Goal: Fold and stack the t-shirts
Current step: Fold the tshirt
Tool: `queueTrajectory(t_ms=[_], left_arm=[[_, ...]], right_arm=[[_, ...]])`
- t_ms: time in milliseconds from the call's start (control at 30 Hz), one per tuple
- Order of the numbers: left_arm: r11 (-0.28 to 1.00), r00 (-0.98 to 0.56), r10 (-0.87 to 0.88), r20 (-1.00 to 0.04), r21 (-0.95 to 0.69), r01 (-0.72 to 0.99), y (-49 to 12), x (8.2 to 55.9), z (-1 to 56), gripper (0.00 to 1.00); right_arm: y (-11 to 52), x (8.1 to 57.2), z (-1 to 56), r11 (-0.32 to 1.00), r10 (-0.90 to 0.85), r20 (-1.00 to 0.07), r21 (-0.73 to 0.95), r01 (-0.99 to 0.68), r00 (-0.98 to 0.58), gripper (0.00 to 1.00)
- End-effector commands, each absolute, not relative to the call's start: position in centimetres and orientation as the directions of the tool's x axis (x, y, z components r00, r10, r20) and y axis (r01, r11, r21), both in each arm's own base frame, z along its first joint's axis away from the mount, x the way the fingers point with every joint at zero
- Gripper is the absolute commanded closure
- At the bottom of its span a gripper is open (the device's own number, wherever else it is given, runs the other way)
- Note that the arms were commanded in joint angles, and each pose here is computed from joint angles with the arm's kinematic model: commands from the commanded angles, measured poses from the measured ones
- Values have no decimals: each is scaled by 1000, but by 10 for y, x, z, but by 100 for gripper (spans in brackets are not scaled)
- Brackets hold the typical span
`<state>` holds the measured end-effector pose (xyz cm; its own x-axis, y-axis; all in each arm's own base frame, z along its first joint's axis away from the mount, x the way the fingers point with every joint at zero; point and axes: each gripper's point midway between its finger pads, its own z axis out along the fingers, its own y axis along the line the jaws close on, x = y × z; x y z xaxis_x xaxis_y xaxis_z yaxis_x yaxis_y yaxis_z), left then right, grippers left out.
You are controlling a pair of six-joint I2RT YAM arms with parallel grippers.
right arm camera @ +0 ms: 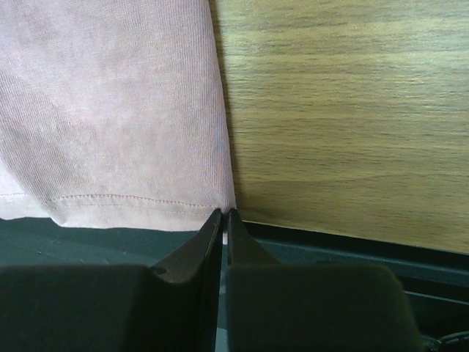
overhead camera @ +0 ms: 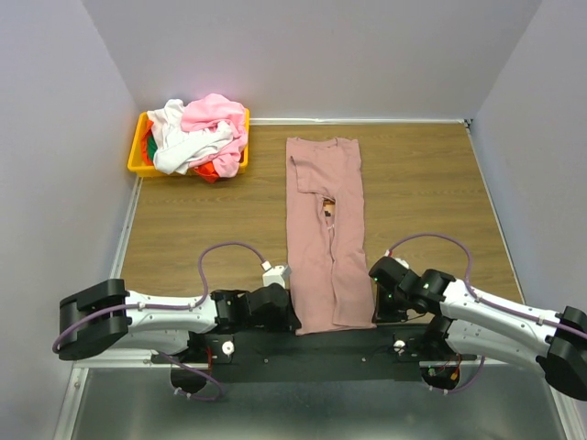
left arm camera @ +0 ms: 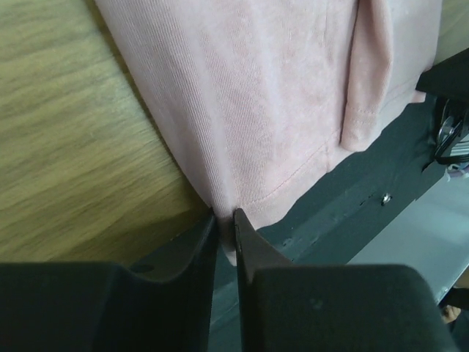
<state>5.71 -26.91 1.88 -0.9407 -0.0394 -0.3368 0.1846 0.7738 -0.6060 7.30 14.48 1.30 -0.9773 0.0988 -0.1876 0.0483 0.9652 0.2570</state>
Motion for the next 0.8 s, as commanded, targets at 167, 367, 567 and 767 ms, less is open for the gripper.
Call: queueTrajectory(t_ms=[167, 367, 567, 767], left_arm=[[815, -946, -18, -324, -553, 174, -262, 52, 7, 99], [806, -932, -64, -357, -569, 162, -271, 63, 19, 100], [775, -861, -232, -453, -621, 118, -280, 96, 49, 100], [731, -795, -323, -514, -669, 136, -294, 123, 76, 100]], right_arm=[[147, 72, 14, 959, 95, -196, 279, 38, -976, 100], [155, 81, 29, 947, 113, -236, 321, 33, -965, 100], [159, 103, 43, 952, 135, -318, 304, 34, -938, 99], [158, 134, 59, 959, 183, -438, 276, 63, -880, 100]])
